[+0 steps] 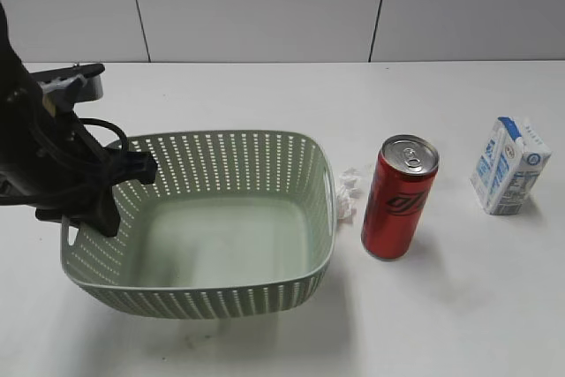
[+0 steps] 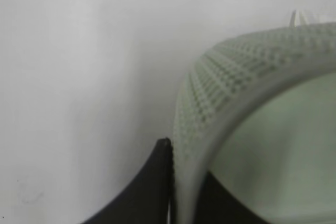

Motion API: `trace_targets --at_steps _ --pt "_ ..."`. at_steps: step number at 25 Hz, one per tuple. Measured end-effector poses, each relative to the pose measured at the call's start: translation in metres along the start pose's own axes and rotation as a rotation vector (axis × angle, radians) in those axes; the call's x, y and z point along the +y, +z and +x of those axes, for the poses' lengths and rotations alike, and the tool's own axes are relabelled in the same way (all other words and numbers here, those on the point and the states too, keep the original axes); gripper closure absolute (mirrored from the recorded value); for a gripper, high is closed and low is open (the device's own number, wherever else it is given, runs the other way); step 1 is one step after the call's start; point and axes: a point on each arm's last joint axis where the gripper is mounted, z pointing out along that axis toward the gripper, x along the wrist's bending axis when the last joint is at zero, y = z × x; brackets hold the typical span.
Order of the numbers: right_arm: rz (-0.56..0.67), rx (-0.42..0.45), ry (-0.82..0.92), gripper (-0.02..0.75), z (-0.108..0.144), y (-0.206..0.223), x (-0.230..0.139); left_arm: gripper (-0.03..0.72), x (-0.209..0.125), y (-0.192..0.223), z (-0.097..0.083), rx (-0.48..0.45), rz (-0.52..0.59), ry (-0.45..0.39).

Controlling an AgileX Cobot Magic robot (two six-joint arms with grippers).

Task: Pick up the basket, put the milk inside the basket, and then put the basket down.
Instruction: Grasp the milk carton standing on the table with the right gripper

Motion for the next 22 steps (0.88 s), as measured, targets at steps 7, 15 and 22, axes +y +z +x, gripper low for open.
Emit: trace_targets --at_steps 7,15,22 --pt "0.005 -0.068 0.032 0.148 -0.0006 0.0004 0.0001 0.684 0.0005 0.0000 -0.0002 -0.002 -0.006 0.000" --pt "0.013 -0.188 0.088 0.148 -0.0018 0.0009 0.0003 0.684 0.0009 0.0000 0.0005 0.005 -0.010 0.008" --pt "0.013 -0.189 0.090 0.148 -0.0018 0.0009 0.0003 0.684 0.0009 0.0000 0.0005 0.005 -0.010 0.008"
